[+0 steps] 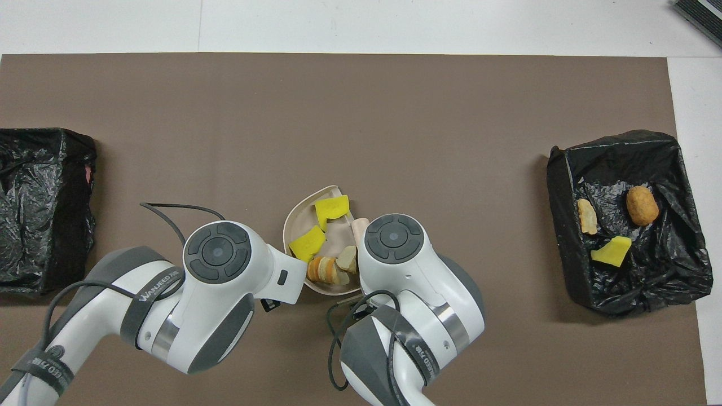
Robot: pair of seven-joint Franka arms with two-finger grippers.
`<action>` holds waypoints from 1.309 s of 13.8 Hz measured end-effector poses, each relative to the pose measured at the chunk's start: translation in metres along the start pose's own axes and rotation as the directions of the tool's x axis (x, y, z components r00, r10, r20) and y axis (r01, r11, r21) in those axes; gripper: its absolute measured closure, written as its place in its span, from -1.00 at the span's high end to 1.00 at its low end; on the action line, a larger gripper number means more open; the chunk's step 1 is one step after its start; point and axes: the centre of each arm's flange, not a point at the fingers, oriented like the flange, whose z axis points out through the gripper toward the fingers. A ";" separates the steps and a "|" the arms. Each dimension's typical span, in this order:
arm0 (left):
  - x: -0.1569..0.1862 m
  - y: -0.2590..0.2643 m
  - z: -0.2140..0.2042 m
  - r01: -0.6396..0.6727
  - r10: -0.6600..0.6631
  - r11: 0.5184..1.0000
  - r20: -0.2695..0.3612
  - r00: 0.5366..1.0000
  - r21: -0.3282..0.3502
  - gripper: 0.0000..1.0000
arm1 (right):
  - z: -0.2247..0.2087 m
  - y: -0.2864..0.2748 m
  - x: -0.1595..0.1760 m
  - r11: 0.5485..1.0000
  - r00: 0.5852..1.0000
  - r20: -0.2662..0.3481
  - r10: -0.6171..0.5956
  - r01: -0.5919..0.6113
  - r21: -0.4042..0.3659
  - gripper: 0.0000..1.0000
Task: Sweep and dump trash in bin
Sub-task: 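Push the last pieces into the dustpan with the right gripper's brush, then carry the loaded dustpan with the left gripper over the nearby bin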
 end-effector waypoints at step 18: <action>-0.183 -0.112 -0.114 0.457 -0.463 0.885 -0.062 0.884 -0.091 -0.37 | -0.020 -0.079 -0.059 0.979 0.974 -0.103 0.203 -0.203 0.008 -0.47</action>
